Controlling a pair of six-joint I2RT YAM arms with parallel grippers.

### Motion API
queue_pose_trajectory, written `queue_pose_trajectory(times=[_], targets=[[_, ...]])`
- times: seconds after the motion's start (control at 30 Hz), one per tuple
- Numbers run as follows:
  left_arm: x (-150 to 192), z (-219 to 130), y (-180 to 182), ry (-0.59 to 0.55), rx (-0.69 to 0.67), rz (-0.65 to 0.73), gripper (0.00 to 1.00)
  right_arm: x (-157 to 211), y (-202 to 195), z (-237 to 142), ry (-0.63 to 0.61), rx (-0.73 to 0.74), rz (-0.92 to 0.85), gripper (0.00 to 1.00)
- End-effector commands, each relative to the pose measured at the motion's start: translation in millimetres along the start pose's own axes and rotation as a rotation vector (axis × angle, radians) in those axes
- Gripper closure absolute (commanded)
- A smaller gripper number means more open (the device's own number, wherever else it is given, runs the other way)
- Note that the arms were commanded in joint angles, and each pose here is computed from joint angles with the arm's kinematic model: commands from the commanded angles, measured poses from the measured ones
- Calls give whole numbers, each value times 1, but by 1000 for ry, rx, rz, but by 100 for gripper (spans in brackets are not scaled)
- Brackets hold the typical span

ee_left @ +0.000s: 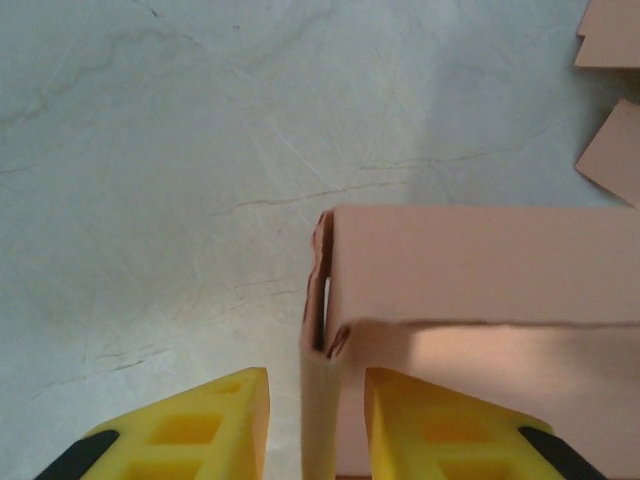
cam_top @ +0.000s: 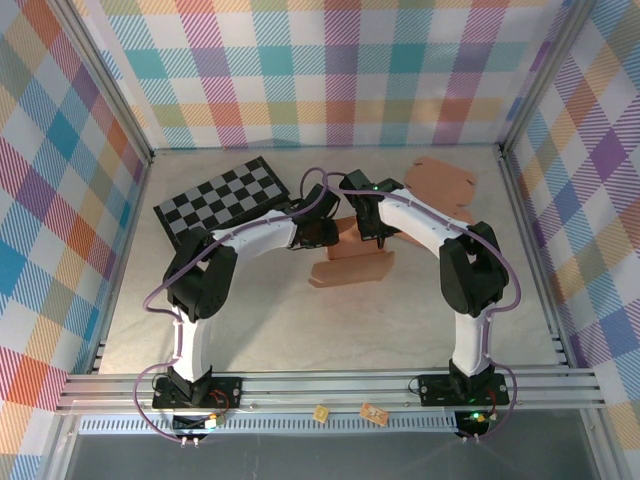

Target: Fold the paper box

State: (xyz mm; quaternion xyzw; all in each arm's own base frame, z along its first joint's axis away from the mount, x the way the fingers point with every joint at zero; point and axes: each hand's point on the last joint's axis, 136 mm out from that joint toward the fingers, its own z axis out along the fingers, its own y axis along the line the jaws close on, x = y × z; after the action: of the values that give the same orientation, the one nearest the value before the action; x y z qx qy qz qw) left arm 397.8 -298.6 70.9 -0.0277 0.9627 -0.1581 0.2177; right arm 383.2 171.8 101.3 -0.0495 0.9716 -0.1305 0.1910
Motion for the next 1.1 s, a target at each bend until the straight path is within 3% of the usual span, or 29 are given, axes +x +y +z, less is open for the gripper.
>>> queue_pose_trajectory(times=[0.0,0.37,0.6,0.7,0.8,1.07], targets=[[-14,8,-5,-35,10,4,73,0,1,-10,-10,-24,14,100],[-5,14,2,-42,-61,39,99,-1,2,-12,-9,-26,13,100],[0,11,7,-46,-93,47,100,-2,4,-12,-12,-32,14,100],[-6,3,2,-62,-77,41,76,-3,4,-12,-12,-33,15,100],[-15,-12,-7,-87,-51,30,63,-3,4,-12,-16,-38,18,100],[-44,-86,-29,-178,52,-20,55,-9,19,-10,-56,-121,28,100]])
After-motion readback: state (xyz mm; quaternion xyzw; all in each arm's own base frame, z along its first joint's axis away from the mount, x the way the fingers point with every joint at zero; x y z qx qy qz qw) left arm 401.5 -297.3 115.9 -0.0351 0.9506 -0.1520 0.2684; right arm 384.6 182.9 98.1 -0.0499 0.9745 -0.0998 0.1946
